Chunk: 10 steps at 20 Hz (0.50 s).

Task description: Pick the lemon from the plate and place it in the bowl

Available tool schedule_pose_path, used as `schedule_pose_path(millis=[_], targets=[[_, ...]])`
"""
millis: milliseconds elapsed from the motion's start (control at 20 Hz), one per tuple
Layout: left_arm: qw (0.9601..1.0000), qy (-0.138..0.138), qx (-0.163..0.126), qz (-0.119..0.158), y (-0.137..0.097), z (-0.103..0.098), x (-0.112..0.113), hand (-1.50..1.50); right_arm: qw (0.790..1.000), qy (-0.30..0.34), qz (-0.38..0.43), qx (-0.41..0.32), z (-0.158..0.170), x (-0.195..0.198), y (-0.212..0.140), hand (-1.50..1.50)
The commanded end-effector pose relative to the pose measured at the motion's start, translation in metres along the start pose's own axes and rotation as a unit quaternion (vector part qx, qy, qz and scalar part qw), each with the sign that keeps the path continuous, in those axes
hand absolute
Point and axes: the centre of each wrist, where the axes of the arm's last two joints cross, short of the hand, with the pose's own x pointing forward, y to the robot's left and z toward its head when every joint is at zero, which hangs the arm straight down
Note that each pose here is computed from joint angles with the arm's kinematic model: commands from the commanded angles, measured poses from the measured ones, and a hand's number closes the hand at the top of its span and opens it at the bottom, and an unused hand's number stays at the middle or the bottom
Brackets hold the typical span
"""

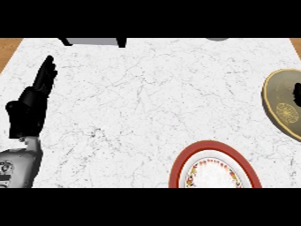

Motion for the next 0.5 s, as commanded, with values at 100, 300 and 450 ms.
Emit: schedule_pose_path(millis=[100, 300, 450], targets=[[0.9999, -0.005, -0.012, 0.008, 0.001, -0.006, -0.002, 0.00, 0.996, 0.066, -0.053, 0.034, -0.015, -0.024, 0.023, 1.50], [0.9999, -0.009, -0.006, 0.001, -0.016, -0.005, 0.006, 0.00, 0.989, 0.059, -0.111, 0.080, -0.019, -0.029, 0.029, -1.50], [0.9999, -0.010, -0.003, 0.005, -0.012, -0.001, -0.001, 0.00, 0.984, 0.037, -0.149, 0.089, -0.026, -0.034, 0.015, -1.50]])
